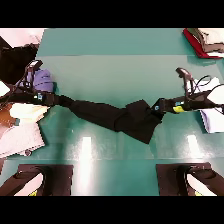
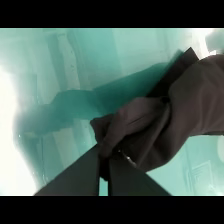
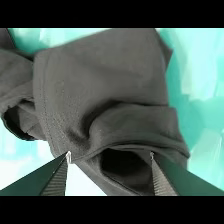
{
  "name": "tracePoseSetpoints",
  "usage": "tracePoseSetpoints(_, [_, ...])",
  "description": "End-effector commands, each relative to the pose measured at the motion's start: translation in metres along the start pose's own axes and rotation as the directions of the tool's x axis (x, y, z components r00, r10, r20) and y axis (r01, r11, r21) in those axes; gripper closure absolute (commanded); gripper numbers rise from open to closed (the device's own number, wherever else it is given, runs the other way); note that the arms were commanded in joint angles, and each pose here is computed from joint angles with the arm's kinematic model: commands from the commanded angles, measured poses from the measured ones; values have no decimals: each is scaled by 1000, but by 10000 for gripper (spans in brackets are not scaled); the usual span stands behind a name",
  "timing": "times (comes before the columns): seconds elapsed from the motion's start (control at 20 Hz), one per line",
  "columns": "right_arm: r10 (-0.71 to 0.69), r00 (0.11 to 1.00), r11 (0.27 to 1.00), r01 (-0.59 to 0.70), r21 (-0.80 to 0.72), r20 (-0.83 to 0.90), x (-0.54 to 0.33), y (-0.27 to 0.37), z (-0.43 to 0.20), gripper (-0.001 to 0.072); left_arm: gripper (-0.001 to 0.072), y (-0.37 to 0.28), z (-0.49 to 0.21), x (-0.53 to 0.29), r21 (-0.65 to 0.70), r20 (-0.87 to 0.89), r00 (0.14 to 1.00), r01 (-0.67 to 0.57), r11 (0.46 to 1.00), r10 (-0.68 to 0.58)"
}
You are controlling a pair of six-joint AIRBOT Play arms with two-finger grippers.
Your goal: Fold the shirts.
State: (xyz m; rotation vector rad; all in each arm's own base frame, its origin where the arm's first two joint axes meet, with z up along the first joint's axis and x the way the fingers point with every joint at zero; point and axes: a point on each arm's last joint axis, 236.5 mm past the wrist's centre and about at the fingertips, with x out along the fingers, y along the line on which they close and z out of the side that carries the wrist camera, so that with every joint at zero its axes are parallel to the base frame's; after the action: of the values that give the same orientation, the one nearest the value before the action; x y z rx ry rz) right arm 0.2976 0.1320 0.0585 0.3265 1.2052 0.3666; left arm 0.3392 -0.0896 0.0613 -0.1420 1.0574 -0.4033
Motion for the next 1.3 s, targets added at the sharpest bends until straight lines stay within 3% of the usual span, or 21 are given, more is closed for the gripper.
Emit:
tracePoseSetpoints(0.0, [4, 999, 999, -2, -47, 35, -21, 9, 16, 135, 674, 1, 2, 1, 1, 10, 1000, -3, 1000, 3])
tracePoseSetpoints(0.15, [-9, 996, 997, 15, -75, 85, -31, 12, 30, 135, 674, 2, 4, 1, 1, 19, 1000, -6, 1000, 6])
tracePoseSetpoints(0.8, [-19, 970, 977, -33, -211, -241, 73, 44, -24, 139, 674, 2, 5, 1, 0, 25, 1000, -8, 1000, 8])
tracePoseSetpoints(0.85, [-44, 964, 974, -16, -225, -262, 80, 39, -28, 207, 674, 2, 5, 1, 0, 23, 1000, -8, 1000, 8])
tracePoseSetpoints(1.0, [-94, 963, 963, 24, -269, -251, 88, 31, -26, 661, 674, 2, 5, 1, 1, 22, 1000, -8, 1000, 8])
tracePoseSetpoints(1.05, [-88, 972, 962, 26, -273, -219, 86, 33, -20, 699, 674, 2, 5, 1, 0, 22, 1000, -7, 1000, 7])
tracePoseSetpoints(1.25, [-40, 999, 958, 42, -284, 12, 39, 44, 26, 700, 674, 5, 16, -8, 26, 49, 998, -34, 999, 33])
